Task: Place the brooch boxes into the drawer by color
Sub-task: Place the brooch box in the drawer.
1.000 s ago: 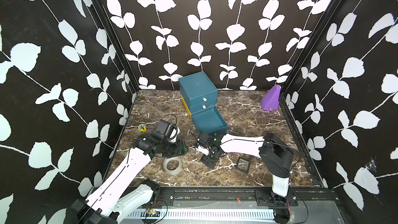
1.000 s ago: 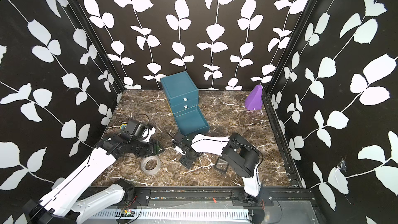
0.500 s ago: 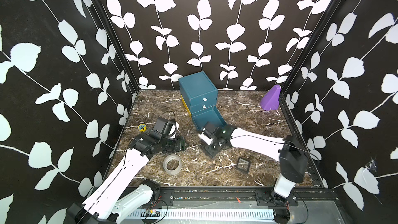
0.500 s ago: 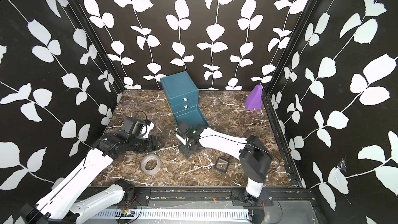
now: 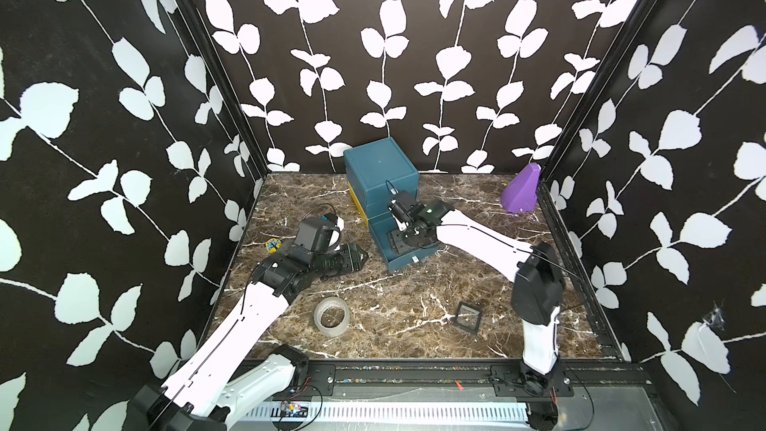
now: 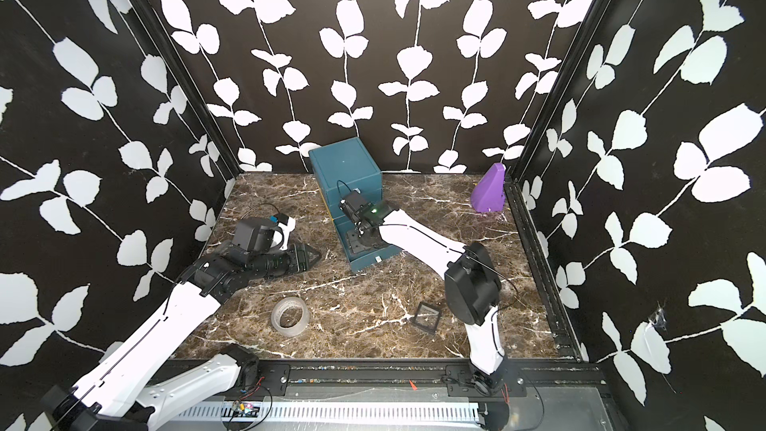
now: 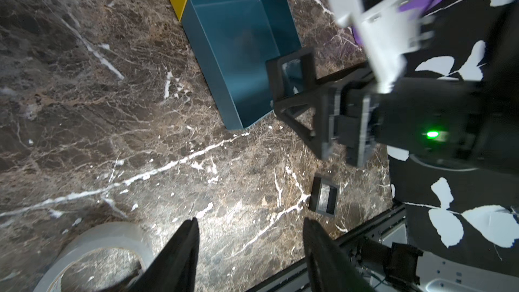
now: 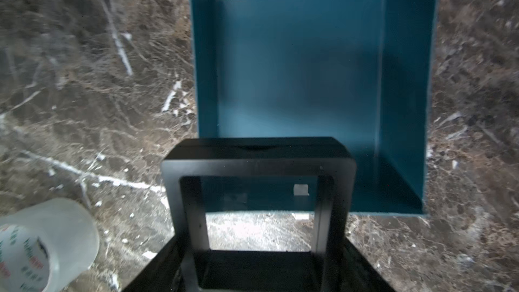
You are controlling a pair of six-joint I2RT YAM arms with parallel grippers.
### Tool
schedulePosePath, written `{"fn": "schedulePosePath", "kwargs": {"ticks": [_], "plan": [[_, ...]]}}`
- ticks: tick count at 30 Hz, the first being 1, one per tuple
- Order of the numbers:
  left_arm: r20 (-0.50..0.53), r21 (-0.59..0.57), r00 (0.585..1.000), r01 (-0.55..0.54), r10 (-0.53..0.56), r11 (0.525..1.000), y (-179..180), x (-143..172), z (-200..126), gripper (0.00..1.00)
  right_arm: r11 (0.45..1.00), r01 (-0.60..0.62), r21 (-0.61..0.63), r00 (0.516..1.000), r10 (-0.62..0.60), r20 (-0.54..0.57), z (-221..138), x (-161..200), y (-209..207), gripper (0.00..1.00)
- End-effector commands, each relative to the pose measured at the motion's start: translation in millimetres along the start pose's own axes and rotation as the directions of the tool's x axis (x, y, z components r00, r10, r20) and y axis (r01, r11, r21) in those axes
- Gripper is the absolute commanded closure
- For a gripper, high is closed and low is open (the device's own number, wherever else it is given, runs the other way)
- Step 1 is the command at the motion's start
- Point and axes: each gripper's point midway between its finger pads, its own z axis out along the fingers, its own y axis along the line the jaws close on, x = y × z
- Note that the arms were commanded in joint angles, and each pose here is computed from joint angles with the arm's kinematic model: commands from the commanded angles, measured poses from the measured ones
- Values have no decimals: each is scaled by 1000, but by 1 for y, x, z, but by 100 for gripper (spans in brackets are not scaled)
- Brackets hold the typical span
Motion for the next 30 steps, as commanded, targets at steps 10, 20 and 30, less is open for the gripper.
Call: {"fn": "schedulePosePath", "kwargs": {"ticks": [10, 20, 30], "plan": [[54, 37, 999, -2, 0, 999, -13, -17, -3, 43, 998, -45, 33, 996, 48, -80, 41, -1, 1, 47], [50, 43, 999, 6, -8, 999, -14, -17, -1, 43, 999, -44, 15, 993, 46, -111, 67, -1, 9, 30], [48, 45, 999, 5, -7, 999, -15, -17, -2, 41, 997, -71, -8, 994, 70, -78, 57, -7, 12, 8]]}}
